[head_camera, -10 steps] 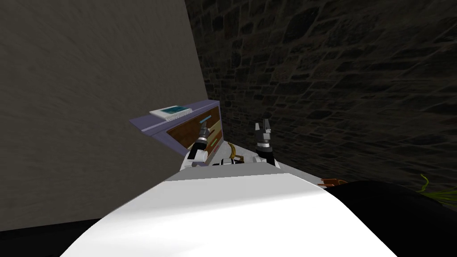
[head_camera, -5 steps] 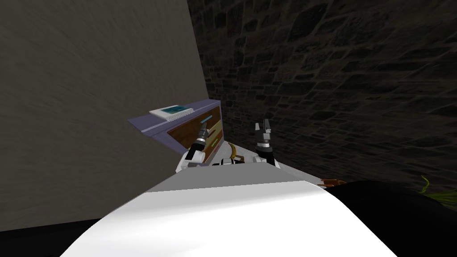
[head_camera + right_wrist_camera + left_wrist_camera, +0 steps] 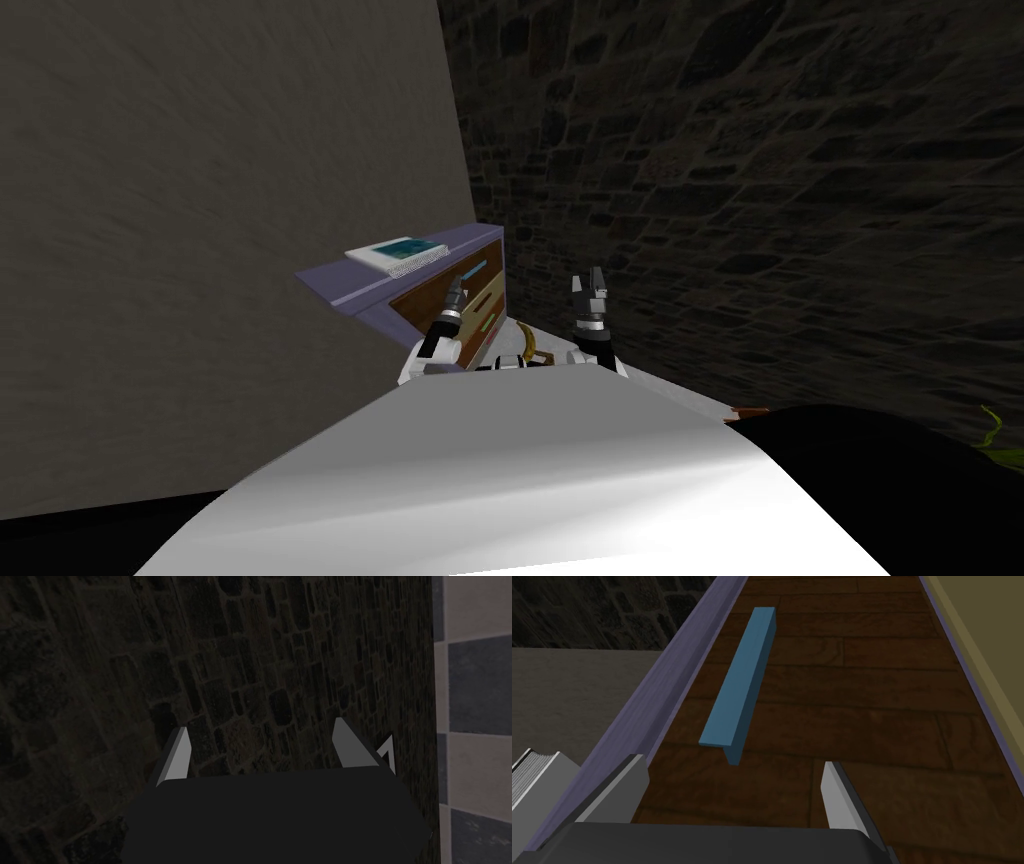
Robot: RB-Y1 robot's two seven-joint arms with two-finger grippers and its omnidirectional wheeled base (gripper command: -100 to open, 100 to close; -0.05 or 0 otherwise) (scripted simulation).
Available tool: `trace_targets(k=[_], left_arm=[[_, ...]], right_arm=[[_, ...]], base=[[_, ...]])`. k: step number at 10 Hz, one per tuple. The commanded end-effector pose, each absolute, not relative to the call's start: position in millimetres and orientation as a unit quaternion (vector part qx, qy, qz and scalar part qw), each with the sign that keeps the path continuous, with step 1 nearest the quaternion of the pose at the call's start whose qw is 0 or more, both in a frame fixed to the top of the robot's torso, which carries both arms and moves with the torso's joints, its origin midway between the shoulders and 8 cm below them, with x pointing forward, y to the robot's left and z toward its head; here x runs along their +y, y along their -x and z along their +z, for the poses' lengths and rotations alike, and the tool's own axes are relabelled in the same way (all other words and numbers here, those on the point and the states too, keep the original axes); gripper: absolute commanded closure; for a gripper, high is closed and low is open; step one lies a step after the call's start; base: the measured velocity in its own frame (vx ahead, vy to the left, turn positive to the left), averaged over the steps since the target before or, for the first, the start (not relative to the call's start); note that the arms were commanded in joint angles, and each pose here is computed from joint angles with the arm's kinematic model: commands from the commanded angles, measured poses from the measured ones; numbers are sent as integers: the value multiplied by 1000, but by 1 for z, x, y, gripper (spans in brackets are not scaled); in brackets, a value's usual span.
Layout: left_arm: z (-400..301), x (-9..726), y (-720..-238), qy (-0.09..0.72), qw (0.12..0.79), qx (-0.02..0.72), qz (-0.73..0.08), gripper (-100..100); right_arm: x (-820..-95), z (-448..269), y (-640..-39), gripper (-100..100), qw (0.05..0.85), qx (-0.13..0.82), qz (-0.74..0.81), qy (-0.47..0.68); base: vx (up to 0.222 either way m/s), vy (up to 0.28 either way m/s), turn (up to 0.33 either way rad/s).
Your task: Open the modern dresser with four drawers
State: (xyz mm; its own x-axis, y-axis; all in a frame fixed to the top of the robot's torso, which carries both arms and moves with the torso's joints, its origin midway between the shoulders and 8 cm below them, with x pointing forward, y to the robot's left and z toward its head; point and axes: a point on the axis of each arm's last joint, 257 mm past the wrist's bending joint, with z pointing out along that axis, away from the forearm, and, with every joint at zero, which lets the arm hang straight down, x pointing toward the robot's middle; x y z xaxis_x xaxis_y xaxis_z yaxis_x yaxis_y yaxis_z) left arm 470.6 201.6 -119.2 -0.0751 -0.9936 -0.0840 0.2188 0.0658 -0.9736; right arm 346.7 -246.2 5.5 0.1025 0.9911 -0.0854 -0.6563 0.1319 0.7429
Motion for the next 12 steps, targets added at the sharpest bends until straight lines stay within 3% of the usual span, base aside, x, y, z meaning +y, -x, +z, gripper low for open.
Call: trace_targets(k=[1,4,12], left_arm=[[-115,197,-472,419,542,460,-565,-100],[-112,195,-473,428,539,449,-571,-100],[-116,173,-532,411,512,464,-594,-100]], right_arm=[[-246,6,-347,0,689,302,598,-277],[-246,6,-347,0,689,302,598,-277],[-246,6,-347,0,689,302,598,-277]], base=[[0,0,0],[0,0,0],[-40,-26,87]])
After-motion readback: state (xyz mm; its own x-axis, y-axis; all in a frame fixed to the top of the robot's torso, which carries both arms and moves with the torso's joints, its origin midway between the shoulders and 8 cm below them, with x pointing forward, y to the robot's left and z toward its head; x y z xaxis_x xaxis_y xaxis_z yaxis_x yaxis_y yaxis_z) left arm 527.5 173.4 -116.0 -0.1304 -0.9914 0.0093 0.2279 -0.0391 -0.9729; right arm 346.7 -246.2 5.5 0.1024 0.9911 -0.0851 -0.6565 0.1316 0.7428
